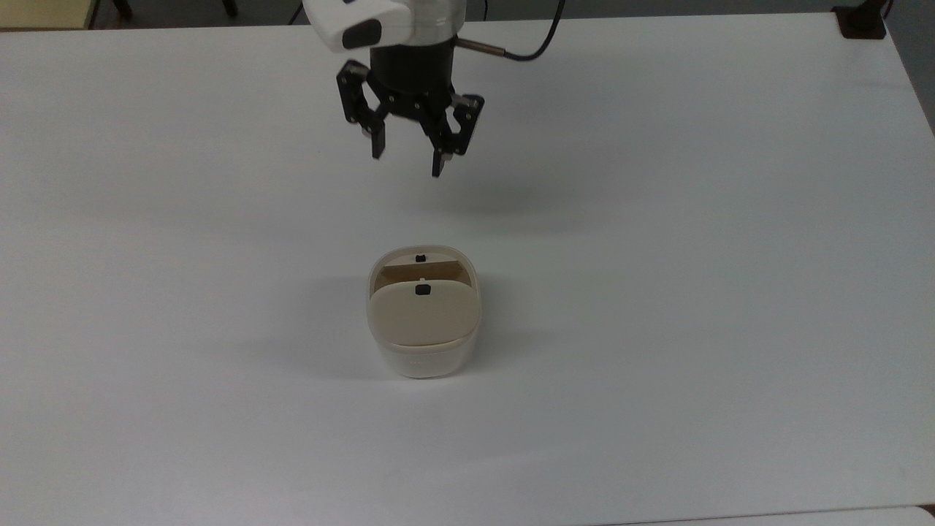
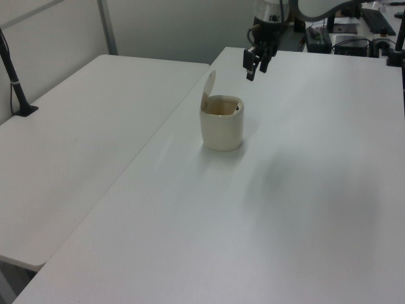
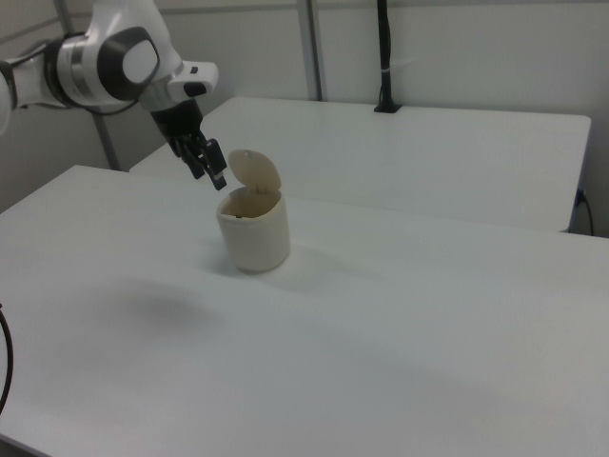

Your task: Open the trash bin

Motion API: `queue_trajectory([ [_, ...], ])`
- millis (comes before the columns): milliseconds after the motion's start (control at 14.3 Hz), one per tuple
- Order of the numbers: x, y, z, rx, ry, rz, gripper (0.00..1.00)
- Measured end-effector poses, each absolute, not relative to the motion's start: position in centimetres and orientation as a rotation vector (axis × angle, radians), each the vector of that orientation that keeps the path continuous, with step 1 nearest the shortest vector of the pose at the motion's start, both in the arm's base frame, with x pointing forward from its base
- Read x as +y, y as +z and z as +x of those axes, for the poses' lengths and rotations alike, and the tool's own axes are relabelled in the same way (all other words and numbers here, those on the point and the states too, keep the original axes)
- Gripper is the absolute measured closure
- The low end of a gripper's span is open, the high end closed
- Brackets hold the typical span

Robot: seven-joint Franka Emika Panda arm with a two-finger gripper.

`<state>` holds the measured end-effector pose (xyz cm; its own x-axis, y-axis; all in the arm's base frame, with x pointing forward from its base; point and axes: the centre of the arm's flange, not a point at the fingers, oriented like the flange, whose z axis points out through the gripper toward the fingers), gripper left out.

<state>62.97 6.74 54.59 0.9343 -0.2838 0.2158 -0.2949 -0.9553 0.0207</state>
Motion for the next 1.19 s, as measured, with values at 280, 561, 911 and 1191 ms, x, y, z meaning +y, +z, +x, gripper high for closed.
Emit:
queue_trajectory([
  [280,5.7,57.5,60.7,-0.512,0.229,3.059,0.01],
  [561,4.7,60.1,58.1,-0.493,0.139,3.095,0.0],
  [911,2.0,63.5,54.3,-0.43,0.045,3.158,0.0],
  [1191,1.9,63.7,53.7,-0.292,0.048,3.172,0.0],
])
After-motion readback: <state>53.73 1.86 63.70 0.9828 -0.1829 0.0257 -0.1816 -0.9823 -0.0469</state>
